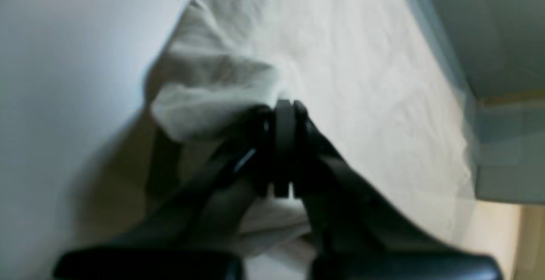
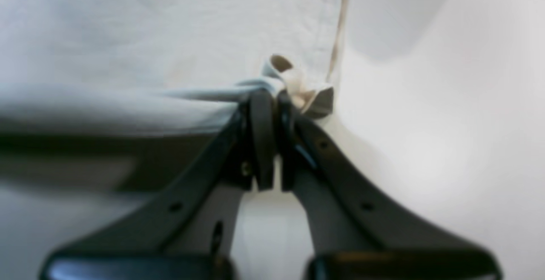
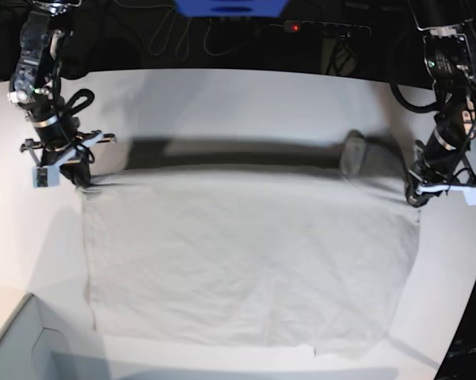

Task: Layout the t-shirt on the table in an organized manner, then fold the t-shirt properly
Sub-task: 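Release the flattened shirt and regrasp its edge with both grippers, then pull the shirt edge with both grippers to reposition it, then grasp the shirt with both grippers and lift it to fold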

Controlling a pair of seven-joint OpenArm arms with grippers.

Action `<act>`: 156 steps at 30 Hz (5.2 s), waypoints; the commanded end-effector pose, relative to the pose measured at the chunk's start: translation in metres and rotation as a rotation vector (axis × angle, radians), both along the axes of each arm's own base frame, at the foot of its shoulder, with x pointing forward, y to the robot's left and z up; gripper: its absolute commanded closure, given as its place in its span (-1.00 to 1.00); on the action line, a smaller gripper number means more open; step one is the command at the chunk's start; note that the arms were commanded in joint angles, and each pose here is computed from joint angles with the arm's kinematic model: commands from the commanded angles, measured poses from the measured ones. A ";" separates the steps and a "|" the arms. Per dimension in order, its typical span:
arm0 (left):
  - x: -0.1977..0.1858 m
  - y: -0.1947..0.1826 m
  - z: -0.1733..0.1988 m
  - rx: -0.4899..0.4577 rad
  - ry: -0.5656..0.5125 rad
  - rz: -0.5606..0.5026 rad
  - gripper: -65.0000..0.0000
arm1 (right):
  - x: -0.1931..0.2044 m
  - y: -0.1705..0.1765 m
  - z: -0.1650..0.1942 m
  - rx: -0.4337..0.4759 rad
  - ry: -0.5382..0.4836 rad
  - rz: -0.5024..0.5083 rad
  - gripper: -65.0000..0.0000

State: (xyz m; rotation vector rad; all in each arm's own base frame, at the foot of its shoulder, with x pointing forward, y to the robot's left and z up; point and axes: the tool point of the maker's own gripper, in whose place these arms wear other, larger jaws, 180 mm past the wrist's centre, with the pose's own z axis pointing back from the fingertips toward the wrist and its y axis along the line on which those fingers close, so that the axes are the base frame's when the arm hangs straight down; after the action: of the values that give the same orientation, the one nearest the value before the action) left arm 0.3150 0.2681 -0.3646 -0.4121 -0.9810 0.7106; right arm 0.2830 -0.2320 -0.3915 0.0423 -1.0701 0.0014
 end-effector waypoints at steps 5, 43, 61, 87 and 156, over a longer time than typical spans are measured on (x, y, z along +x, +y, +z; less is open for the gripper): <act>0.007 -0.010 0.002 -0.002 -0.024 -0.026 0.98 | -0.002 -0.045 0.020 -0.043 -0.059 -0.102 1.00; -0.069 -0.014 -0.056 -0.074 0.146 0.052 -0.45 | -0.005 -0.081 0.024 -0.065 0.010 -0.204 0.30; 0.005 -0.193 0.007 -0.246 -0.046 -0.311 1.00 | 0.045 -0.016 0.006 -0.040 0.047 0.022 1.00; 0.113 -0.036 -0.019 0.018 -0.052 -0.029 1.00 | -0.047 0.172 -0.097 0.159 0.351 0.397 1.00; 0.025 -0.054 -0.027 0.120 -0.016 -0.190 1.00 | 0.122 0.286 -0.036 0.152 0.131 0.637 1.00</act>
State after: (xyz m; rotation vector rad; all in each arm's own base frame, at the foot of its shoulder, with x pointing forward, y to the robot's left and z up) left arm 0.3347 0.2115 -0.4011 -0.3940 -0.9484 0.4848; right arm 0.3880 0.0505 -0.4486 0.4995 -0.8219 0.4867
